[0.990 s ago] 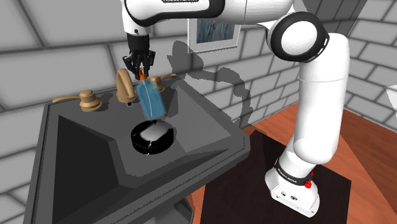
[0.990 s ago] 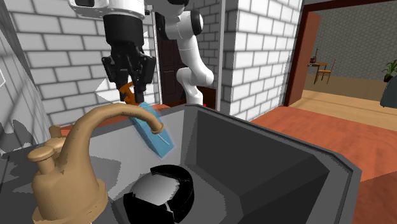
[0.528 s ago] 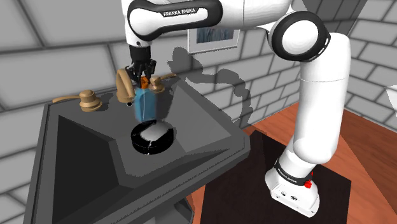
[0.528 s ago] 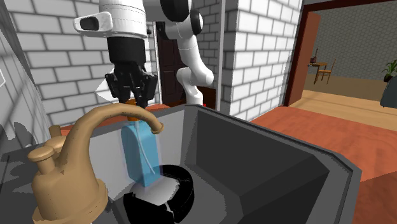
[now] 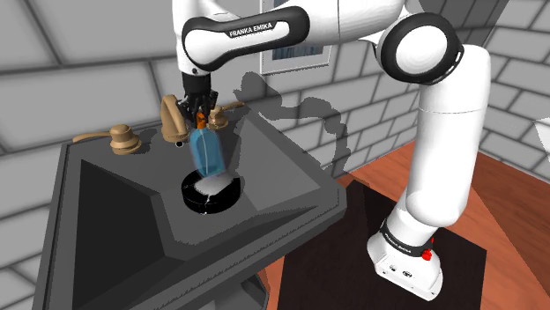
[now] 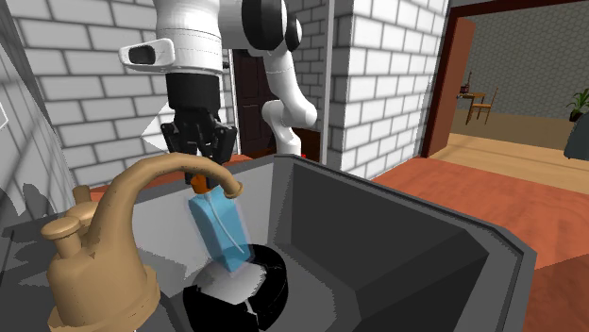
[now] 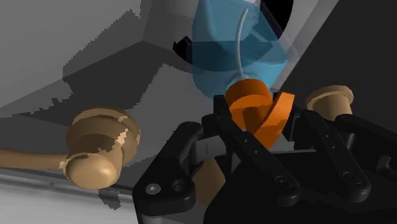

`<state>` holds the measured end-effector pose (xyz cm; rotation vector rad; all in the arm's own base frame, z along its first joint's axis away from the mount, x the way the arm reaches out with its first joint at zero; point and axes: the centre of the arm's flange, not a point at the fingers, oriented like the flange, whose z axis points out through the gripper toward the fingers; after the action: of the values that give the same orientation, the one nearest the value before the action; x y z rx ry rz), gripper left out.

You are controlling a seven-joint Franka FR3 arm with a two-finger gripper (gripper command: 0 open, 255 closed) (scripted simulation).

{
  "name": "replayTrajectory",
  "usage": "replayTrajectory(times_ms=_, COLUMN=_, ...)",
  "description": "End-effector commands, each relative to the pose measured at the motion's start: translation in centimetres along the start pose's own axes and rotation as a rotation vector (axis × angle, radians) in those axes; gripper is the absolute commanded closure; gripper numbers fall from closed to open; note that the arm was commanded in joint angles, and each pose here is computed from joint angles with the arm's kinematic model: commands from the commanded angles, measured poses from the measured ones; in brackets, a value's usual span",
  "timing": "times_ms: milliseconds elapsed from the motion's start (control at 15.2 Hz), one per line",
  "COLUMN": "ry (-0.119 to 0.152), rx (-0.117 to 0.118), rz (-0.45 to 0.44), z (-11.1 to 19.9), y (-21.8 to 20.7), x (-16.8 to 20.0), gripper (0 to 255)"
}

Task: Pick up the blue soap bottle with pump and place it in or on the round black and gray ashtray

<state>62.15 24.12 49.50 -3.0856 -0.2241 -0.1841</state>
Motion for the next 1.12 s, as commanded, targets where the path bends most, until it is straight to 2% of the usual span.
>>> replayTrajectory(times_ms=0, ry=-0.027, rx=0.003, rz=-0.001, z=2.9, y=0.1, x=0.1, gripper=255)
replayTrajectory(times_ms=198, ry=-0.027, rx=0.003, rz=-0.001, z=4.4, y=0.2, x=-0.1, gripper=255)
replayTrajectory(times_ms=660, ry=-0.027, rx=0.003, rz=-0.001, z=4.4, y=0.2, x=-0.1, gripper=255)
replayTrajectory(times_ms=726, ry=-0.026, rx=0.003, rz=-0.001, z=4.2, y=0.0, x=-0.4, gripper=0)
replayTrajectory(times_ms=990, ry=-0.027, rx=0.001, rz=-0.001, z=3.8, y=-2.2, x=0.3, gripper=0)
replayTrajectory(times_ms=1056, ry=-0.027, rx=0.003, rz=-0.001, z=4.4, y=0.2, x=-0.1, gripper=0)
